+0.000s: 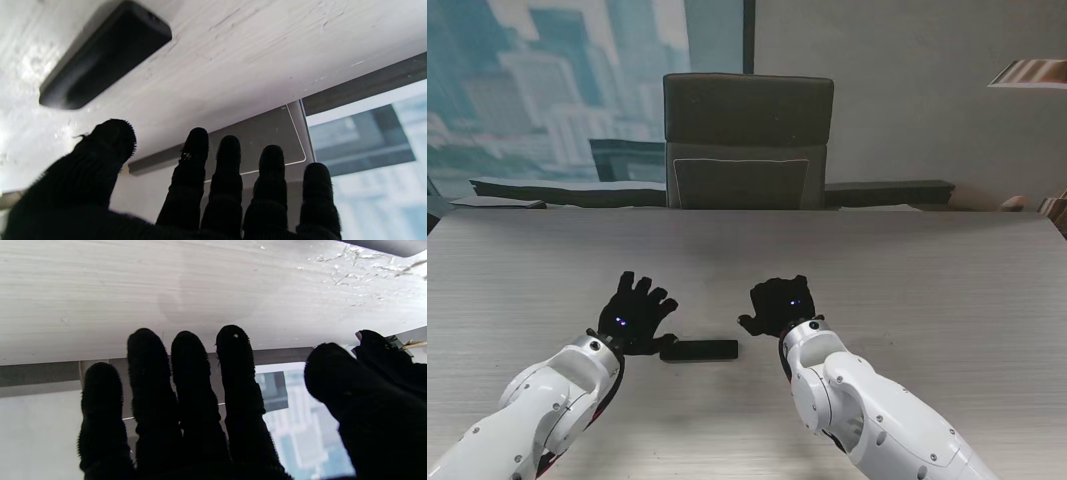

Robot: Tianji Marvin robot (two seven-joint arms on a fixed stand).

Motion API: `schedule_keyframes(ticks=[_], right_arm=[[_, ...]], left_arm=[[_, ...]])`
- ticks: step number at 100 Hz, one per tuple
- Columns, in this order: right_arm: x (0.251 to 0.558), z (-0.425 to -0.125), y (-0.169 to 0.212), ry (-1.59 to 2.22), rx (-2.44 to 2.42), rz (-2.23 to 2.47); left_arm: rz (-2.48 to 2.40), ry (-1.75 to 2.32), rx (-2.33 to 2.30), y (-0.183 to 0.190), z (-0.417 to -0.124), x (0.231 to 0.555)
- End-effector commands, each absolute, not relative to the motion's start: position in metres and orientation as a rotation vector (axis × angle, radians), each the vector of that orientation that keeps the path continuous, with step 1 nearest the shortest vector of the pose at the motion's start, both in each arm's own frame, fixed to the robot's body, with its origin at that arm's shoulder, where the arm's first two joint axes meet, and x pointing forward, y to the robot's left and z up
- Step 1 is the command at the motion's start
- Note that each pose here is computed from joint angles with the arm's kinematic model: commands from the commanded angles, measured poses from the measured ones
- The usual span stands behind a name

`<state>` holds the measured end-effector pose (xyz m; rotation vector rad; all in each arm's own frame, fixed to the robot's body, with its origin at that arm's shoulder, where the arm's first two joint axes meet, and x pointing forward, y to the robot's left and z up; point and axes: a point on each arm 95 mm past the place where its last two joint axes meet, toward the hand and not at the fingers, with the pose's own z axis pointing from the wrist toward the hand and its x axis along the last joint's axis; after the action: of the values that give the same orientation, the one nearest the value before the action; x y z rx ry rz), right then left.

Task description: Install the batteries into the remote control and close the cover

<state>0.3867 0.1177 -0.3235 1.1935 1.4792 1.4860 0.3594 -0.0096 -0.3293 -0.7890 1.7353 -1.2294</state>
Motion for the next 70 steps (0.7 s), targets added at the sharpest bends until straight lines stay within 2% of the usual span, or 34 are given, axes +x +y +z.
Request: schedule_keyframes(ticks=[1, 48, 70], right_arm=[[0.383, -0.324, 0.115, 1.482, 1.208, 1.492], [0.386, -0.322, 0.084, 1.355, 1.224, 1.679], [0.378, -0.318, 0.075, 1.228, 1.321, 1.840]], left_arm=[[-1.224, 1.714, -0.805, -0.011, -0.325, 0.361], [-1.609, 1.436, -1.096, -0.028, -0.302, 0.375], [-1.783, 1.376, -1.259, -0.024, -0.293, 0.373]])
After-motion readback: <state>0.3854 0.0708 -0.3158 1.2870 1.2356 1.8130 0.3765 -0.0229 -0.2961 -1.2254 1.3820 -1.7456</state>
